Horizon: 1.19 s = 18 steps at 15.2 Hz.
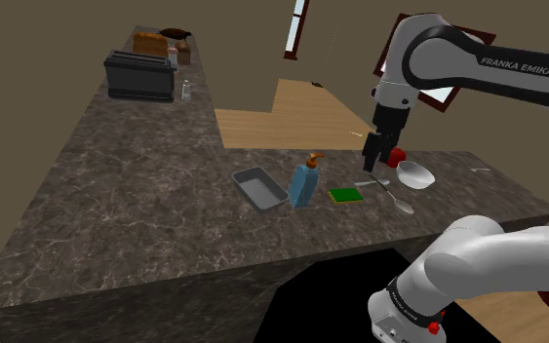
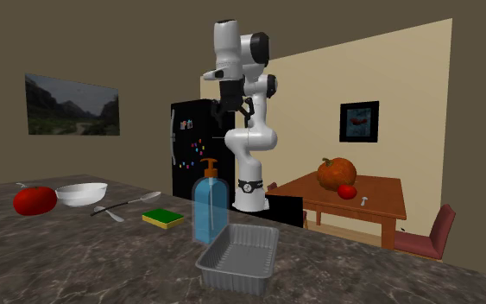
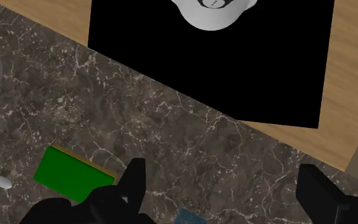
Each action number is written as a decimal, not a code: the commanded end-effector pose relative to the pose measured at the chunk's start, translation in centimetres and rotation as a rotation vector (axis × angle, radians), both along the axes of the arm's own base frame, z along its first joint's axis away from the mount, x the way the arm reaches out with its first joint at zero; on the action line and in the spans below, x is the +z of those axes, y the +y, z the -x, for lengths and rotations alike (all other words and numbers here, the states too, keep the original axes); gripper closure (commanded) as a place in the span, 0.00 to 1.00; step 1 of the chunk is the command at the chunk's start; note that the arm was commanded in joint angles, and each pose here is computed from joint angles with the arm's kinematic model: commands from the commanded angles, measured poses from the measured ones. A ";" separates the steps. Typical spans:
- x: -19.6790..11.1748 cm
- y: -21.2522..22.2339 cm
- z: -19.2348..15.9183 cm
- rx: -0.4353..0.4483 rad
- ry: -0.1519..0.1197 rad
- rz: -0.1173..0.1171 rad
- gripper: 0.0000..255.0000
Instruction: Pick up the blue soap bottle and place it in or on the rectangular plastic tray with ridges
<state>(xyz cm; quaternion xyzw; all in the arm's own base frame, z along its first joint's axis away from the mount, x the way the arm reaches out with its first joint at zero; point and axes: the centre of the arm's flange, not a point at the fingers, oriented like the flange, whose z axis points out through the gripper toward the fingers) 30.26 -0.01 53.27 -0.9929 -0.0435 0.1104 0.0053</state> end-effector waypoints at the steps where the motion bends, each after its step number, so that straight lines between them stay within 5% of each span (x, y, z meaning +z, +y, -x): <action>1: 0.0 0.0 0.0 0.000 0.000 0.000 0.00; 18: -11.4 -0.1 -20.0 -0.266 0.046 0.080 0.00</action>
